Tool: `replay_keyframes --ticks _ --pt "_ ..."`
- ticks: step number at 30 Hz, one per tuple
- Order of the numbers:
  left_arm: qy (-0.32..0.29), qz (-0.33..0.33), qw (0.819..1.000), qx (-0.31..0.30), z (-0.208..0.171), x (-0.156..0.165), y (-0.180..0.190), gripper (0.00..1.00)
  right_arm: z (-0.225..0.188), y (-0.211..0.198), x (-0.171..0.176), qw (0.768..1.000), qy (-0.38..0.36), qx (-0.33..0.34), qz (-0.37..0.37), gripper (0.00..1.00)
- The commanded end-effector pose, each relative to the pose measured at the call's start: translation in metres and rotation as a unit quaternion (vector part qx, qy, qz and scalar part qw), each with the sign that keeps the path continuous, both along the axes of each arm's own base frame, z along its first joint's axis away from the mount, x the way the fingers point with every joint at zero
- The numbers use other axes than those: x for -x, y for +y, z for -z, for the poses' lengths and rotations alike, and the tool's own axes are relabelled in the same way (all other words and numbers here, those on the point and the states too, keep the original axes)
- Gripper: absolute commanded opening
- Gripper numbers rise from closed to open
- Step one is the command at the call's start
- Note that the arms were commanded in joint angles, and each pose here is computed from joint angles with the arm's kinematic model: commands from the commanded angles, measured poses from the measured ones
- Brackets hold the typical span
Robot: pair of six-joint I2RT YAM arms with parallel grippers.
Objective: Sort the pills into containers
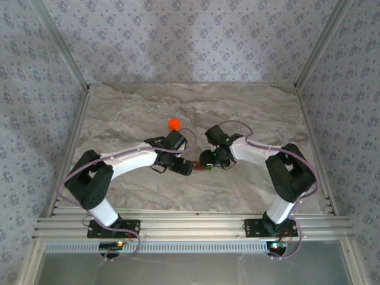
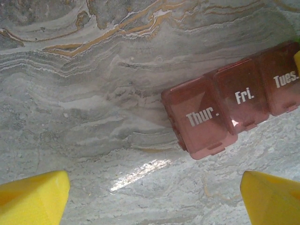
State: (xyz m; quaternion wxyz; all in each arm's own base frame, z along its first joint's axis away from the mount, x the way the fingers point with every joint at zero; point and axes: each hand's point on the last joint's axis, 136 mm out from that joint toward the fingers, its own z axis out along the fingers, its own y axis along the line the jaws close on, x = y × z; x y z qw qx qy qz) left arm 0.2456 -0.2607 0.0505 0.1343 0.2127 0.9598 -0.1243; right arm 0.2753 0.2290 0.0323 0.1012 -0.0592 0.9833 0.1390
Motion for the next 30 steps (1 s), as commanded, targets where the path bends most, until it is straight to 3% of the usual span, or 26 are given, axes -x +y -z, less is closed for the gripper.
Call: replay_keyframes --ticks 1,16,30 --pt "0.001 0.004 1.000 -0.005 0.004 0.000 -0.004 0.94 0.017 -0.006 0.011 0.999 0.029 0.024 0.003 0.69" --pt "-0.032 0.036 0.997 -0.066 0.008 -0.014 -0.001 0.93 0.023 -0.004 0.019 0.999 0.036 0.025 -0.003 0.69" --pt "-0.051 0.026 0.994 -0.090 0.002 -0.029 0.007 0.93 0.030 -0.008 0.029 0.998 0.044 0.034 -0.008 0.68"
